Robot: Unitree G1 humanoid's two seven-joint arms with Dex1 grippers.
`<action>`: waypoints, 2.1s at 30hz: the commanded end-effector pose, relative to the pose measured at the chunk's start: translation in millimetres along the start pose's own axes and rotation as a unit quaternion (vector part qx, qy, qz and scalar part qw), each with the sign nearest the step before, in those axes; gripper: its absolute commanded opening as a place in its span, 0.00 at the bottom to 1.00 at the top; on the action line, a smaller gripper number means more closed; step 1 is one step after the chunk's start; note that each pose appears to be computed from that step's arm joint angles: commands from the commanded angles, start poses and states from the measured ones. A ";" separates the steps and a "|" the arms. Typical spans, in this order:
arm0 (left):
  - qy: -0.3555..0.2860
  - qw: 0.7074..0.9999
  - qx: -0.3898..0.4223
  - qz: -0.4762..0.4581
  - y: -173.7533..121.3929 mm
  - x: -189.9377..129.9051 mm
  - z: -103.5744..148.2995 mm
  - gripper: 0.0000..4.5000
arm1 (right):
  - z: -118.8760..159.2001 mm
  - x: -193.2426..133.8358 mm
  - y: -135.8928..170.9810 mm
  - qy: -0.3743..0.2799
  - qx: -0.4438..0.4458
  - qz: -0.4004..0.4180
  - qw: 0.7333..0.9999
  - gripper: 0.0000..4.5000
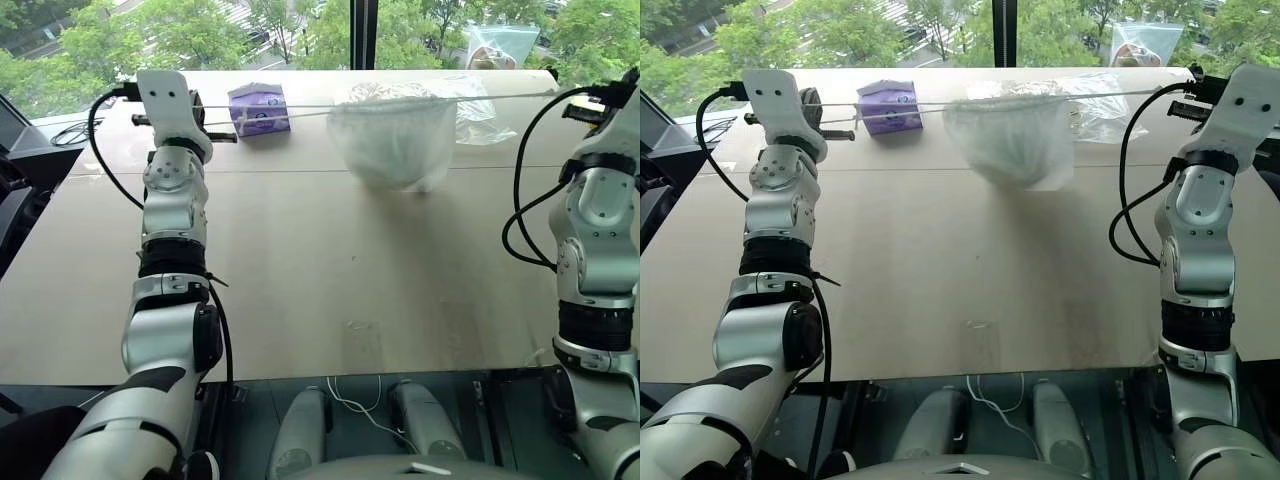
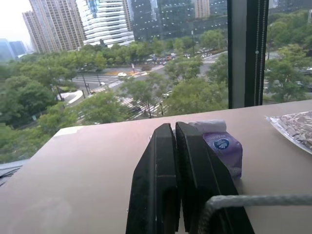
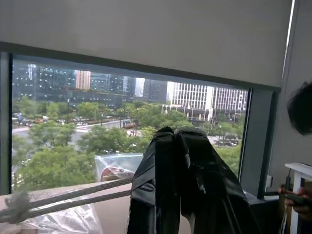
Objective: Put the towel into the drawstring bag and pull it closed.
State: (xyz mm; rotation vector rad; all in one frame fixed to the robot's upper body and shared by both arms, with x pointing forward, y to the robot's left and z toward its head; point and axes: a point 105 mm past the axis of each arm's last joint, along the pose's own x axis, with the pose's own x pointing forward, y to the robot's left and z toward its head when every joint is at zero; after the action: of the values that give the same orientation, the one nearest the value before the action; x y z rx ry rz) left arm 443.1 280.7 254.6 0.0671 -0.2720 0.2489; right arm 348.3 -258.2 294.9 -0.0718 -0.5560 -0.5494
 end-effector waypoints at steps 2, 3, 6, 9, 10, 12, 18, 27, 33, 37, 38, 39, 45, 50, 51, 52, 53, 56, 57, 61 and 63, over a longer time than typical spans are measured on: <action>0.045 0.990 -0.045 0.122 55.7 -8.0 -23.3 0.02 | -20.9 1.4 -63.4 0.064 0.038 -0.162 0.984 0.00; 0.047 0.989 -0.044 0.132 59.2 -9.2 -25.1 0.02 | -31.7 -2.7 -71.9 0.091 0.061 -0.193 0.975 0.00; 0.053 0.981 -0.049 0.182 77.9 -15.3 -30.7 0.02 | -62.3 -19.8 -90.4 0.164 0.112 -0.270 0.942 0.00; 0.070 0.969 -0.070 0.227 94.3 -22.2 -40.6 0.02 | -81.4 -34.0 -94.3 0.212 0.144 -0.309 0.916 0.00; 0.072 0.967 -0.074 0.235 96.9 -23.7 -42.6 0.02 | -83.8 -36.0 -93.8 0.220 0.149 -0.314 0.912 0.00; 0.074 0.962 -0.083 0.251 101.4 -26.6 -45.1 0.02 | -86.6 -38.7 -92.7 0.230 0.157 -0.320 0.906 0.00; 0.073 0.963 -0.089 0.244 93.5 -25.9 -46.4 0.02 | -90.6 -40.7 -80.9 0.245 0.180 -0.307 0.902 0.00; 0.051 0.994 -0.070 -0.059 -20.7 -7.2 -30.3 0.02 | -57.1 -33.2 61.8 0.254 0.228 0.163 0.926 0.00; 0.091 0.944 -0.019 -0.316 -89.2 -44.0 -47.7 0.29 | -48.2 -110.4 101.4 0.275 0.183 0.476 0.815 0.41; 0.149 0.904 0.037 -0.399 -76.9 -70.2 -78.1 0.65 | -80.5 -137.8 67.4 0.321 0.066 0.557 0.763 0.79; 0.164 0.891 0.058 -0.419 -69.1 -77.1 -85.0 0.71 | -85.6 -143.6 56.2 0.328 0.033 0.580 0.745 0.84; 0.178 0.878 0.070 -0.438 -62.6 -83.8 -90.4 0.81 | -88.1 -146.5 47.2 0.330 0.011 0.598 0.730 0.95; 0.213 0.835 0.090 -0.499 -36.3 -104.4 -95.6 0.97 | -94.9 -136.3 22.0 0.310 -0.051 0.623 0.716 1.00; 0.209 0.844 0.074 -0.489 -21.8 -97.4 -85.7 0.97 | -101.0 -138.5 21.0 0.298 -0.052 0.627 0.718 1.00; 0.207 0.846 0.072 -0.486 -20.4 -95.4 -83.5 0.97 | -101.0 -140.8 23.1 0.296 -0.046 0.629 0.717 1.00; 0.204 0.846 0.069 -0.487 -20.5 -93.9 -80.9 0.97 | -101.3 -142.7 24.9 0.295 -0.044 0.630 0.717 1.00; 0.199 0.846 0.065 -0.490 -22.0 -91.8 -77.1 0.97 | -101.5 -143.6 26.7 0.292 -0.042 0.630 0.718 1.00; 0.176 0.852 0.041 -0.491 -31.0 -80.9 -61.2 0.97 | -101.6 -141.6 30.4 0.284 -0.037 0.625 0.727 1.00; 0.162 0.859 0.023 -0.486 -35.0 -73.9 -52.3 0.97 | -101.8 -139.6 30.8 0.281 -0.038 0.621 0.731 1.00; 0.118 0.881 -0.143 -0.434 -49.5 -37.5 -3.1 0.97 | -100.8 -132.8 32.3 0.270 -0.038 0.609 0.745 1.00; 0.169 0.853 -0.076 -0.487 -60.6 -51.6 -18.8 0.97 | -100.2 -131.6 33.4 0.267 -0.034 0.604 0.750 1.00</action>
State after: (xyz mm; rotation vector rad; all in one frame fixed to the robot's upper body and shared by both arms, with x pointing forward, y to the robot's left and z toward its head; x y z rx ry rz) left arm 421.0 214.6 235.4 -0.0651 0.0326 -0.7234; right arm 317.4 -183.3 127.9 -0.2934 0.2152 0.7261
